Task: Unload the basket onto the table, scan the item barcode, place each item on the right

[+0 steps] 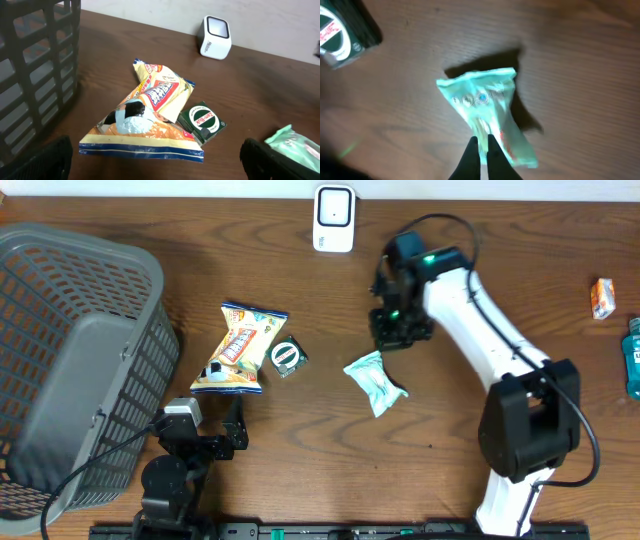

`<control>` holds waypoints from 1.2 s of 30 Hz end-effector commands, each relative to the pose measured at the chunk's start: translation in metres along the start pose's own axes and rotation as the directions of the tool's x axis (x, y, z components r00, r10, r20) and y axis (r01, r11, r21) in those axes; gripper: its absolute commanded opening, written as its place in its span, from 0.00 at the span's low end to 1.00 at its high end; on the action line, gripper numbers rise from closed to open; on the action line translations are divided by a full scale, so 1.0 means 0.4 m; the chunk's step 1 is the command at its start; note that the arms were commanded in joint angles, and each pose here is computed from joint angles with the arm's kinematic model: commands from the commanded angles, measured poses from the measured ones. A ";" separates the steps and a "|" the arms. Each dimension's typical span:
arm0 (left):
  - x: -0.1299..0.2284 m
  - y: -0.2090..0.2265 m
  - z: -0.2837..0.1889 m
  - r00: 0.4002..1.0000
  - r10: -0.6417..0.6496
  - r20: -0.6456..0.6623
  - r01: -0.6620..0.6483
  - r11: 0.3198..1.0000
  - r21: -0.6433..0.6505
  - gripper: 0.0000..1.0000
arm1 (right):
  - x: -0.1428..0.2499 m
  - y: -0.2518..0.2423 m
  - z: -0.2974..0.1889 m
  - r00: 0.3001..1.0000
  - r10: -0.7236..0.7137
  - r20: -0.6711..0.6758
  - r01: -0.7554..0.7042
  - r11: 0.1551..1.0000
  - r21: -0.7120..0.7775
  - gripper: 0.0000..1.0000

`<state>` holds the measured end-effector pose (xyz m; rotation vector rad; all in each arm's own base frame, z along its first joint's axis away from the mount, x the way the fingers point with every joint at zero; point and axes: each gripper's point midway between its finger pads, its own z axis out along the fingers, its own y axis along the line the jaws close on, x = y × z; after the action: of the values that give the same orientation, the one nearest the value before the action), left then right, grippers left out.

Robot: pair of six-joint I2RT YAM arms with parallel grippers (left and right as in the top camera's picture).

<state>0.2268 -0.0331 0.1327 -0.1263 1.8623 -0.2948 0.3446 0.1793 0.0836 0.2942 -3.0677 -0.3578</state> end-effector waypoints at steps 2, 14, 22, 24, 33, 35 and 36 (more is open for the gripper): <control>0.029 0.007 0.005 0.999 -0.004 -0.034 0.004 1.000 -0.005 0.98 | 0.076 -0.037 0.084 0.992 0.108 -0.059 -0.099 0.985 0.142 0.01; 0.029 0.007 0.005 0.999 -0.004 -0.034 0.004 1.000 -0.005 0.98 | 0.117 -0.102 0.186 0.987 0.155 -0.031 -0.143 0.961 0.238 0.02; 0.029 0.007 0.005 0.999 -0.004 -0.034 0.004 1.000 -0.005 0.98 | 0.035 -0.026 -0.057 0.994 0.103 0.041 -0.109 0.967 0.231 0.26; 0.029 0.007 0.005 0.999 -0.004 -0.034 0.004 1.000 -0.005 0.98 | 0.026 -0.011 -0.097 0.996 0.051 0.069 -0.066 0.967 0.246 0.45; 0.029 0.007 0.005 0.999 -0.004 -0.034 0.004 1.000 -0.005 0.98 | 0.106 -0.034 -0.002 0.994 0.027 0.108 -0.081 0.842 0.533 0.73; 0.029 0.007 0.005 0.999 -0.004 -0.034 0.004 1.000 -0.005 0.98 | 0.133 -0.045 0.041 0.994 0.026 0.109 -0.085 0.814 0.575 0.74; 0.029 0.007 0.005 0.999 -0.004 -0.034 0.004 1.000 -0.005 0.98 | 0.144 -0.047 0.063 0.995 0.013 0.102 -0.071 0.808 0.585 0.75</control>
<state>0.2268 -0.0331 0.1328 -0.1259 1.8620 -0.2946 0.2958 0.1748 0.0726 0.3009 -3.1714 0.3943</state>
